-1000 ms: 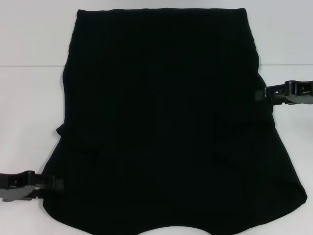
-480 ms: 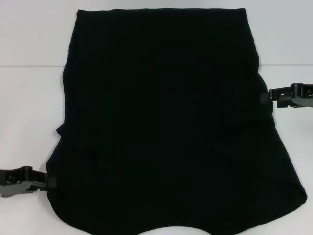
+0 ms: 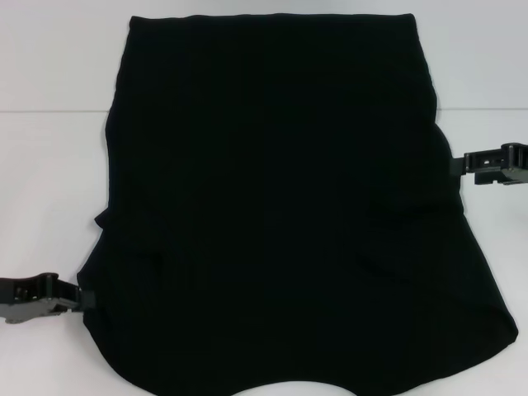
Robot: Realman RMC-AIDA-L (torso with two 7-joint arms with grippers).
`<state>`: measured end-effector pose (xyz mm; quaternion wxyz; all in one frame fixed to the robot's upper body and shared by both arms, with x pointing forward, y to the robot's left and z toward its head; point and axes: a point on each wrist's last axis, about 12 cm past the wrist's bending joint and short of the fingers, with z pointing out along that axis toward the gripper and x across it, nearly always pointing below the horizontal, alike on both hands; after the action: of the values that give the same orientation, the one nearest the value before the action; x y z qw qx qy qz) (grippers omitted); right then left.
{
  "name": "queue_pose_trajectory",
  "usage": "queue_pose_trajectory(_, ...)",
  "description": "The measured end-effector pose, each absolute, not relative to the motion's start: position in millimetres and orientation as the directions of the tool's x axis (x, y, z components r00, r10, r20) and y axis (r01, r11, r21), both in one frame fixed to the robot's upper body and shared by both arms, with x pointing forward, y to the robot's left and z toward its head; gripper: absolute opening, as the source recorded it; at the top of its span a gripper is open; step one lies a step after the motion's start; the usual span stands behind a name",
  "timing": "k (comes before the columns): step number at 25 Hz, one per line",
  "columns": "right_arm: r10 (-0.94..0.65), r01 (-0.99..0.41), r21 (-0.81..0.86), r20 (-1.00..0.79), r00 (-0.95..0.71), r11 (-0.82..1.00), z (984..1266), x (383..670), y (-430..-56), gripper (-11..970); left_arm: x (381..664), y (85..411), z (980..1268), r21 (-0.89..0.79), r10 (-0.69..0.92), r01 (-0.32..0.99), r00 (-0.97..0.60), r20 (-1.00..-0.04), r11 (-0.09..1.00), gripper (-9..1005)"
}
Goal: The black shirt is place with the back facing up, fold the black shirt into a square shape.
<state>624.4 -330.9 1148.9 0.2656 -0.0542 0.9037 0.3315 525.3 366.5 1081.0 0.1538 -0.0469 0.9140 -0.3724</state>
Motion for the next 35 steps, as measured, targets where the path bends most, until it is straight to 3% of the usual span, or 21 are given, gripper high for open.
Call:
queue_pose_trajectory(6,0.026,-0.291,0.580,-0.475,-0.879,0.761,1148.5,613.1,-337.5,729,519.9,372.0,1091.0,-0.767,-0.196,0.095,-0.940,-0.278,0.634,58)
queue_pose_trajectory(18,-0.029,-0.192,0.600,-0.269,-0.963,0.777,1128.1,548.2,-384.3,728,529.5,369.3,1092.4,-0.752,-0.190,0.101,-0.938,-0.291,0.651,59)
queue_pose_trajectory(26,-0.058,-0.214,0.561,-0.283,-0.957,0.800,1102.0,544.5,-370.1,727,536.9,367.2,1094.1,-0.741,-0.187,0.106,-0.935,-0.302,0.663,60)
queue_pose_trajectory(35,-0.085,-0.234,0.536,-0.289,-0.954,0.811,1091.5,550.9,-352.0,719,537.8,367.5,1093.4,-0.739,-0.195,0.101,-0.933,-0.303,0.667,58)
